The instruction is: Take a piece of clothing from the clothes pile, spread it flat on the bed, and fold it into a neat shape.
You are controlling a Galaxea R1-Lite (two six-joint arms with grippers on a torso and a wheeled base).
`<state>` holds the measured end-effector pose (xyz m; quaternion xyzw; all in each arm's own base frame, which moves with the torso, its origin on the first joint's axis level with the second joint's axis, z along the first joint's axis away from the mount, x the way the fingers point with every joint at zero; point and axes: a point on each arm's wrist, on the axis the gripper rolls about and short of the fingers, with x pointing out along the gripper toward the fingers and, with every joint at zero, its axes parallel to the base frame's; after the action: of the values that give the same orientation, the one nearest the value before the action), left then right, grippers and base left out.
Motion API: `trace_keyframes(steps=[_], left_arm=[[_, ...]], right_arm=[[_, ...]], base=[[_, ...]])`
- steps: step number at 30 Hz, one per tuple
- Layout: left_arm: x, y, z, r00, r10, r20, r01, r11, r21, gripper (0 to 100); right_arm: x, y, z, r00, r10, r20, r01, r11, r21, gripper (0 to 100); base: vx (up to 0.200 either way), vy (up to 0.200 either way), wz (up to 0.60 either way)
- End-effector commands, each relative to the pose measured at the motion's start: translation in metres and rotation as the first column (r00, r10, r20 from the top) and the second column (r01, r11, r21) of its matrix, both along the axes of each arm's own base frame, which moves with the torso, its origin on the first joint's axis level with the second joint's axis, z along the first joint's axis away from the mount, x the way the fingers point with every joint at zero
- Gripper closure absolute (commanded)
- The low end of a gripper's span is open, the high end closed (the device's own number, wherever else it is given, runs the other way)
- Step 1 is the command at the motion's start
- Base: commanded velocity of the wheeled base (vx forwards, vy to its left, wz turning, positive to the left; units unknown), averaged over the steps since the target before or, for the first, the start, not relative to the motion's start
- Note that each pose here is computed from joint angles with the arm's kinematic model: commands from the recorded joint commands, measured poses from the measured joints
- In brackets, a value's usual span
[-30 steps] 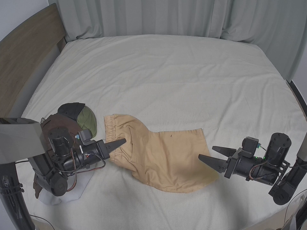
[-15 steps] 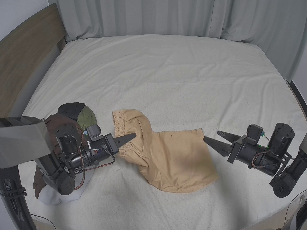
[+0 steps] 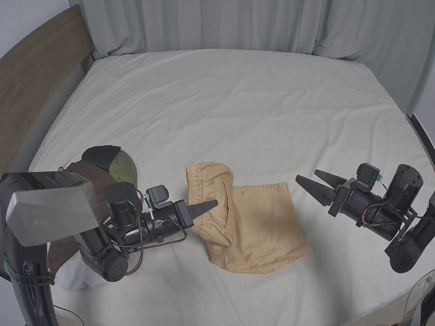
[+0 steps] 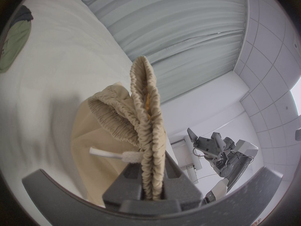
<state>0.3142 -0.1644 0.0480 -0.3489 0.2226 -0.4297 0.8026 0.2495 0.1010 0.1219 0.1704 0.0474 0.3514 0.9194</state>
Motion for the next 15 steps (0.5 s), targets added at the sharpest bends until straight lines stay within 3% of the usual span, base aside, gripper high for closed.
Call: trace_keyframes(steps=[1,9,15], left_arm=[[0.0,-0.018,-0.019,0.998,-0.043,-0.045,0.043,0.999,0.007,100],[0.001,-0.04,-0.029,0.994,-0.092,-0.065,0.091,0.996,-0.013,100],[0.005,-0.055,-0.045,0.995,-0.07,-0.071,0.07,0.998,-0.005,100]], right_arm=[[0.0,0.0,0.001,1.0,0.0,0.002,0.0,1.0,0.002,0],[0.0,0.0,0.0,1.0,0.0,-0.002,0.0,1.0,0.002,0],[0.0,0.0,0.0,1.0,0.0,-0.002,0.0,1.0,0.002,0]], base=[[0.0,0.0,0.0],[0.0,0.0,0.0],[0.0,0.0,0.0]])
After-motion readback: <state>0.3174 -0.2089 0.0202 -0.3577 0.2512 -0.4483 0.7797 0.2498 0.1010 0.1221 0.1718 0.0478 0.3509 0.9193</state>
